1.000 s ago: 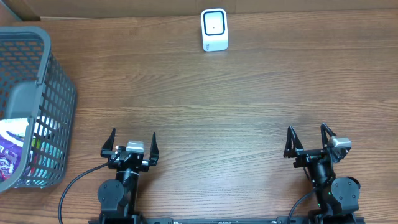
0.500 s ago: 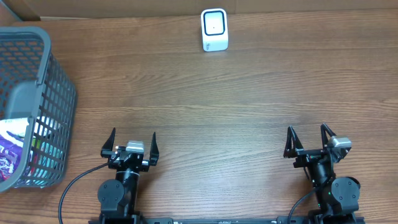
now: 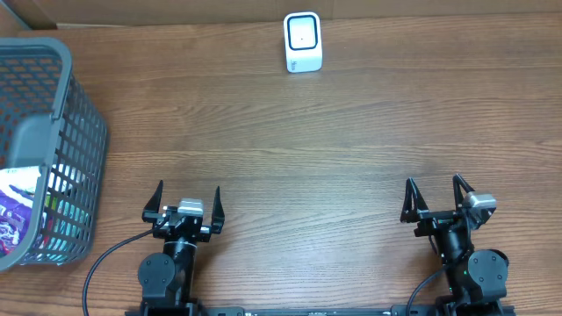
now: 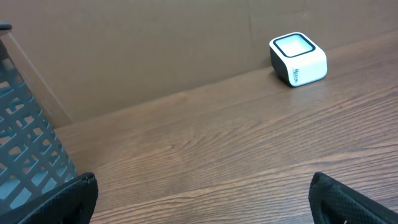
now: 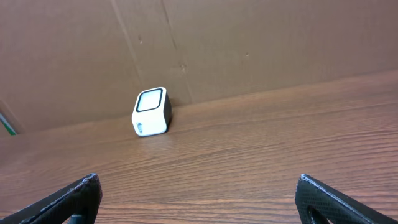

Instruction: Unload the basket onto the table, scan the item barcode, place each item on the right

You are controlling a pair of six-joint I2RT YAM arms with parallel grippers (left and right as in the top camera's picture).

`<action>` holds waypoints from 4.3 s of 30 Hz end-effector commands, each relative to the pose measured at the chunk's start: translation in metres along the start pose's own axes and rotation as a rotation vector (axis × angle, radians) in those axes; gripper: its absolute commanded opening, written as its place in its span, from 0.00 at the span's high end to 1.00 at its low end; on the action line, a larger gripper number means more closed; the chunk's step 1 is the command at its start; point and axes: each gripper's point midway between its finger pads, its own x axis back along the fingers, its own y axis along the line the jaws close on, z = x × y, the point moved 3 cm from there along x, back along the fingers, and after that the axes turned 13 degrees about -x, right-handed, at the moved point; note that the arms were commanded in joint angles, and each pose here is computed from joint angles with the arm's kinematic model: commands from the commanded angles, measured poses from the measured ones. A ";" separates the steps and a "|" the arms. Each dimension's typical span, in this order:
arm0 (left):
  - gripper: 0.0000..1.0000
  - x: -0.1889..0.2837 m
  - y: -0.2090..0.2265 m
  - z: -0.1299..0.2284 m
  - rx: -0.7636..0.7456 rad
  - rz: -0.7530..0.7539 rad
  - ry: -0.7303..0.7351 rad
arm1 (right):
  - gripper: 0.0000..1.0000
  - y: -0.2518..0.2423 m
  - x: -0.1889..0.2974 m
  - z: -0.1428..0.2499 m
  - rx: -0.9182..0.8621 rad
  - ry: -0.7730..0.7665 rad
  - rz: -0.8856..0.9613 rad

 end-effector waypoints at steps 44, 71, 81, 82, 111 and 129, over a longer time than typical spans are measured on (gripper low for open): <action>0.00 -0.004 0.030 -0.120 0.112 0.287 0.087 | 0.00 0.069 0.003 -0.092 0.059 0.136 -0.080; 0.00 -0.099 0.174 -0.177 0.644 -0.083 0.712 | 0.00 0.115 -0.073 -0.093 -0.093 0.750 -0.105; 0.00 -0.030 0.301 -0.078 0.977 -0.672 0.863 | 0.00 0.111 -0.071 -0.088 -0.095 0.773 -0.077; 0.00 -0.026 0.305 -0.067 1.001 -0.687 0.884 | 0.00 0.110 -0.071 -0.088 -0.093 0.772 -0.072; 0.27 0.005 0.280 0.170 1.027 -0.743 1.467 | 0.00 0.091 -0.090 -0.052 -0.133 0.909 0.010; 0.96 0.012 0.255 0.195 1.049 -0.693 1.585 | 0.00 0.090 -0.090 -0.051 -0.133 0.912 0.012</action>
